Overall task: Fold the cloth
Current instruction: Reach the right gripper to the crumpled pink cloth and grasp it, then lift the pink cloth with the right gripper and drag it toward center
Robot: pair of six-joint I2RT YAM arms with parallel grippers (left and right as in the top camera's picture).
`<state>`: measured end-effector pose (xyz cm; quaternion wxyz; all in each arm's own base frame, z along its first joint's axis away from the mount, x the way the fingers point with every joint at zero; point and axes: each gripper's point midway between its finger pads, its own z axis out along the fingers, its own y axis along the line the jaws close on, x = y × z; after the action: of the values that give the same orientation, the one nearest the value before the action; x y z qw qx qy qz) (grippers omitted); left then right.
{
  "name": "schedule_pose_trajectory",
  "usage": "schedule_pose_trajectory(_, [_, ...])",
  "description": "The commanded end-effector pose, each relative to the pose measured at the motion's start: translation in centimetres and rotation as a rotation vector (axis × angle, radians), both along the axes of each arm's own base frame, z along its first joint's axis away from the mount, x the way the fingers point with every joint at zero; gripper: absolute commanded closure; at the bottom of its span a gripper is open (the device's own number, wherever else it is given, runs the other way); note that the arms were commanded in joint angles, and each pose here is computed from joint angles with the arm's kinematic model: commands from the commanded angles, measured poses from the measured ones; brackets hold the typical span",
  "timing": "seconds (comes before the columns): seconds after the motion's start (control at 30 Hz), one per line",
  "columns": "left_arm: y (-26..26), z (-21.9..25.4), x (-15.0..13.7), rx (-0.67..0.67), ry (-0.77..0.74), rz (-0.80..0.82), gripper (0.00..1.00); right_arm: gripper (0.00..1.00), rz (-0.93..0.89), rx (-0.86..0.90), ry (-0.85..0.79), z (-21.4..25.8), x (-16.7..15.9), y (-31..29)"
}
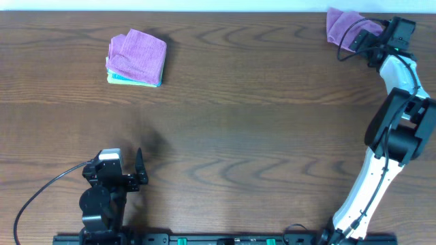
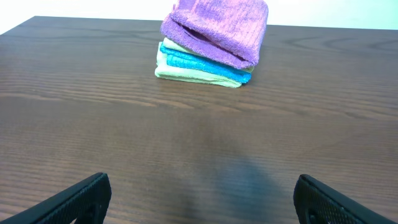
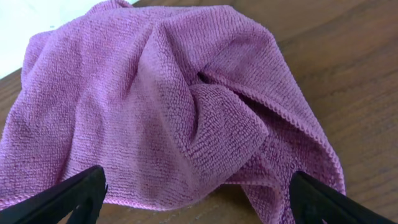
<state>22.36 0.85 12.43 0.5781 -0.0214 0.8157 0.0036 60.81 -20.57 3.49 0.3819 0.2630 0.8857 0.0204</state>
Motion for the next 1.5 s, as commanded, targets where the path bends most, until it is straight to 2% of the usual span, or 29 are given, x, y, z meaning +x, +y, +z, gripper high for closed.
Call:
schedule_pose_trajectory(0.0, [0.1,-1.0,-0.1,0.014,0.026,0.0,0.05,0.12,-0.012,0.016,-0.01,-0.5,0.3,-0.3])
schedule_pose_trajectory(0.1, [0.1,-1.0,-0.1,0.014,0.026,0.0,0.05,0.18,-0.012,0.016,-0.008,-0.6,0.3,-0.3])
schedule_pose_trajectory(0.27, [0.1,-1.0,-0.1,0.014,0.026,0.0,0.05,0.18,-0.012,0.018,0.0,-1.2,0.2,-0.3])
schedule_pose_trajectory(0.4, [0.1,-1.0,-0.1,0.014,0.026,0.0,0.05,0.13,-0.013,0.027,0.021,-2.6,0.0,-0.2])
schedule_pose_trajectory(0.53, [0.1,-1.0,-0.1,0.014,0.026,0.0,0.05,0.21,-0.013,0.027,0.024,-3.4,0.0,-0.2])
schedule_pose_trajectory(0.63, [0.1,-1.0,-0.1,0.014,0.026,0.0,0.05,0.49,-0.013,0.023,0.011,-3.1,0.3,-0.3])
schedule_pose_trajectory(0.73, [0.1,-1.0,-0.1,0.014,0.026,0.0,0.05,0.71,-0.012,0.025,-0.002,-2.8,0.5,-0.3])
schedule_pose_trajectory(0.83, [0.1,-1.0,-0.1,0.014,0.026,0.0,0.05,0.92,0.02,0.055,-0.01,-2.2,0.6,0.5])
schedule_pose_trajectory(0.9, [0.1,-1.0,-0.1,0.014,0.026,0.0,0.05,0.98,0.042,0.078,-0.012,-1.5,0.5,1.1])
schedule_pose_trajectory(1.03, [0.1,-1.0,-0.1,0.014,0.026,0.0,0.05,0.99,0.063,0.089,0.02,2.7,-1.0,2.2])
schedule_pose_trajectory(1.2, [0.1,-1.0,-0.1,0.014,0.026,0.0,0.05,0.99,0.149,0.022,0.02,11.5,-3.5,5.1])
schedule_pose_trajectory(1.3, [0.1,-1.0,-0.1,0.014,0.026,0.0,0.05,0.99,0.194,0.01,0.042,15.7,-6.2,7.5])
schedule_pose_trajectory(1.47, [0.1,-1.0,-0.1,0.014,0.026,0.0,0.05,0.99,0.252,0.021,0.1,20.1,-10.9,11.3])
